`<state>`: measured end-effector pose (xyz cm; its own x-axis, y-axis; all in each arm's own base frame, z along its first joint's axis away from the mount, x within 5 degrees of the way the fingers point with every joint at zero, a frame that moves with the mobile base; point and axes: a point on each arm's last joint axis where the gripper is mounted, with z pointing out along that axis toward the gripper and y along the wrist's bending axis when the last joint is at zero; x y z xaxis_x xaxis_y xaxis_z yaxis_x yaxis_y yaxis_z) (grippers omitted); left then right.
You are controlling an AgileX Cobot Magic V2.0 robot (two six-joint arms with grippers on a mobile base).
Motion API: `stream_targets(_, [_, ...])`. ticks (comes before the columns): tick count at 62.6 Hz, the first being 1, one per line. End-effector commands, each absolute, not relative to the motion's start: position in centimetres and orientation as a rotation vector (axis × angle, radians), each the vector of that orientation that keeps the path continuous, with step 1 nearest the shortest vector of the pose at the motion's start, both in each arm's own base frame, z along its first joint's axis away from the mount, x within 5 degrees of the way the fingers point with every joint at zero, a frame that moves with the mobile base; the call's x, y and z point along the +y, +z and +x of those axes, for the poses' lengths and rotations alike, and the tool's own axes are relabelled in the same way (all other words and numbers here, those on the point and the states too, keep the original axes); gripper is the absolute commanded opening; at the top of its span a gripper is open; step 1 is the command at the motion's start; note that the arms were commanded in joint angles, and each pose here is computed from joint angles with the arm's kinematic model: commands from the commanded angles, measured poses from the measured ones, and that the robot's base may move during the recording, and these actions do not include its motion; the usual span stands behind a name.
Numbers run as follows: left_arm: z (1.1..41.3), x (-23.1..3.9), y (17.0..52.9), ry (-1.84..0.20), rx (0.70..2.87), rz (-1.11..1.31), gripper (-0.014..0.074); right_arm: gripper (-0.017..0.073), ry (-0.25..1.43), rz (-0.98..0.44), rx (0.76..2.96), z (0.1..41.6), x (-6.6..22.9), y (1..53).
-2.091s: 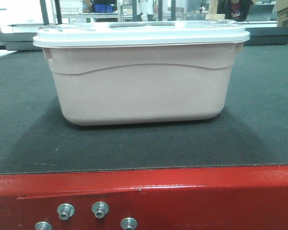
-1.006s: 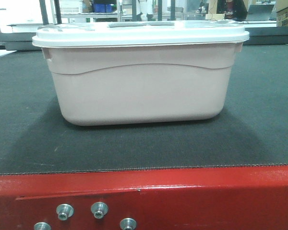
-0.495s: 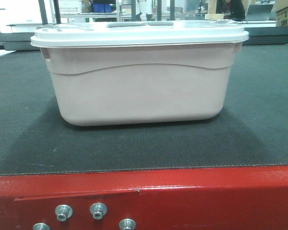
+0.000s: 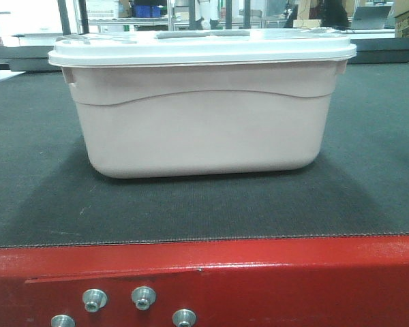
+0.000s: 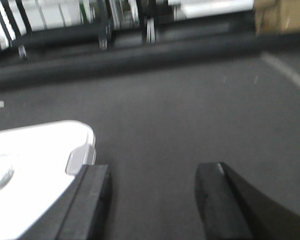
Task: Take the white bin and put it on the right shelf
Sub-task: 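Close both grippers on the bin's end handles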
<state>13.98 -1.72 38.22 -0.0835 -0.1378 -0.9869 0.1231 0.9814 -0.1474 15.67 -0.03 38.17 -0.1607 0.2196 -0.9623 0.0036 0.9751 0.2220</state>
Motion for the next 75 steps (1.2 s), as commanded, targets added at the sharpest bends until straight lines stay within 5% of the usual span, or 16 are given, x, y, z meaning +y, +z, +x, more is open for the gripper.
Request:
stream_targets(1, [15.4, -2.3, 39.8, -0.325, 1.604, -0.068, 0.0369, 0.0548, 0.247, 0.203, 1.718, 17.6, 0.0, 39.9])
stream_targets(19, [20.5, -4.7, 39.0, -0.611, 1.950, -0.172, 0.0370, 0.0564, 0.605, 0.302, 1.973, 23.1, 1.8, 40.3])
stream_targets(35, [24.9, -6.3, 40.2, -0.749, 2.033, -0.057, 0.0370, 0.0564, 0.930, 0.170, 2.074, 27.3, 3.3, 41.4])
stream_targets(58, [30.2, -3.1, 39.0, -1.244, 1.965, 0.017, 0.0370, 0.0564, 1.265, 0.163, 1.939, 31.2, -3.5, 39.9])
stream_targets(75, [34.0, -1.3, 34.6, -1.440, 1.951, -0.033, 0.0370, 0.0562, 1.478, 0.099, 1.917, 35.1, -4.6, 34.6])
